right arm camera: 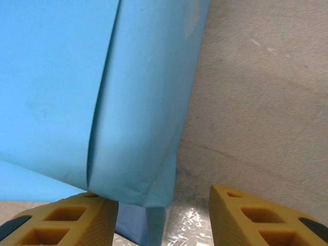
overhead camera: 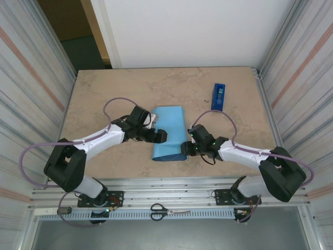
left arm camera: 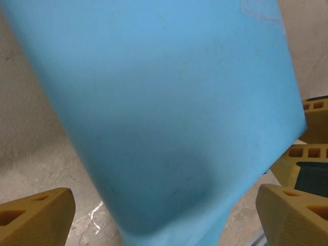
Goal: Wrap the gift box in paper
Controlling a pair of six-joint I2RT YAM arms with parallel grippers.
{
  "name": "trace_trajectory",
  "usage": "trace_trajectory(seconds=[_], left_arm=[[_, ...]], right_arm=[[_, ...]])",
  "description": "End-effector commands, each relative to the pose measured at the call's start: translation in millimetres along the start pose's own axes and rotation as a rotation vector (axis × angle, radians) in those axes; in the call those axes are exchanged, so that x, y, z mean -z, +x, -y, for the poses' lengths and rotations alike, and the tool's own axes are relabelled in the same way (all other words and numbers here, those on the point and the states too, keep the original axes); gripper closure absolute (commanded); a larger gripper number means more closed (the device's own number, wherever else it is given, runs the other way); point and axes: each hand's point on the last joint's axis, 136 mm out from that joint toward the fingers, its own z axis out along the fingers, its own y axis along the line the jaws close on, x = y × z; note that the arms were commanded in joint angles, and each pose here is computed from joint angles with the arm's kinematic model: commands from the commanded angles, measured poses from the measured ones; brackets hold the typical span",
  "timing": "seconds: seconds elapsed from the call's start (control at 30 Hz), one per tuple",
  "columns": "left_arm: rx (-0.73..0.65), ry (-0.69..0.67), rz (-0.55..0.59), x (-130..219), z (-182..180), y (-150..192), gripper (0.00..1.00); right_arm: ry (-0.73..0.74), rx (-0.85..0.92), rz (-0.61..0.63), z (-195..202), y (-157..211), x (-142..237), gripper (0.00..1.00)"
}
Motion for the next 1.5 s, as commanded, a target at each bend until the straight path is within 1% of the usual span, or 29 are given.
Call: trace_trajectory(seconds=[0.0, 0.07, 0.17, 0.27, 0.33, 0.4, 0.47, 0.6, 0.7, 0.77, 0.87, 1.0, 1.07, 1.1, 1.13, 1.23, 1.47], left_arm=[[-0.074, -0.054, -0.014, -0.6, -2.6, 3.2, 0.07], [-0.072, -0.071, -0.02, -3.4, -6.3, 6.5, 0.07], [-0.063, -0.109, -0.026, -6.8, -14.8, 9.6, 0.08], [-0.064, -0.122, -0.031, -10.7, -17.9, 12.4, 0.11], [-0.073, -0.128, -0.039, -12.8, -18.3, 14.9, 0.14], [-0.083, -0.131, -0.044, -14.5, -17.6, 17.2, 0.15], [-0.09, -0.135, -0.046, -15.9, -17.3, 19.2, 0.16], [-0.101, -0.139, -0.046, -17.0, -16.1, 20.8, 0.15], [-0.101, -0.144, -0.047, -18.0, -18.1, 22.0, 0.15], [-0.097, -0.145, -0.048, -18.2, -18.8, 22.8, 0.15], [-0.092, -0.148, -0.048, -18.1, -19.8, 23.9, 0.16], [-0.091, -0.151, -0.046, -17.2, -20.1, 23.8, 0.16], [-0.091, -0.151, -0.048, -17.4, -19.9, 23.7, 0.16], [-0.092, -0.149, -0.048, -17.3, -19.0, 23.3, 0.16], [-0.091, -0.148, -0.048, -17.2, -18.7, 22.9, 0.16], [-0.09, -0.149, -0.05, -16.8, -18.4, 22.4, 0.17], [-0.086, -0.156, -0.047, -15.9, -19.7, 22.1, 0.18]], right_arm=[[0.054, -0.017, 0.054, 2.4, -11.6, 2.3, 0.53], [0.099, 0.003, 0.061, 4.2, -10.2, 0.7, 0.56], [0.122, 0.013, 0.064, 4.3, -9.9, -1.6, 0.56], [0.164, 0.012, 0.085, 7.3, -10.3, -1.7, 0.59], [0.177, 0.003, 0.099, 8.4, -10.3, -1.2, 0.64], [0.18, -0.02, 0.105, 10.1, -9.1, -1.5, 0.71], [0.174, -0.031, 0.103, 9.7, -6.9, -3.3, 0.74], [0.173, -0.036, 0.087, 7.9, -1.9, -7.8, 0.74], [0.175, -0.029, 0.089, 6.3, -0.7, -10.2, 0.71], [0.177, -0.028, 0.08, 5.9, 0.0, -12.3, 0.7], [0.203, -0.036, 0.062, 10.5, 3.8, -16.1, 0.76], [0.215, -0.035, 0.031, 11.5, 9.8, -20.9, 0.86], [0.218, -0.027, 0.021, 10.7, 12.2, -22.3, 0.88], [0.218, -0.026, 0.017, 10.3, 13.0, -22.7, 0.91], [0.22, -0.026, 0.012, 10.3, 14.4, -23.2, 0.92], [0.236, -0.027, 0.004, 10.0, 15.8, -21.7, 0.91], [0.255, -0.041, -0.017, 14.6, 25.8, -14.9, 0.8]])
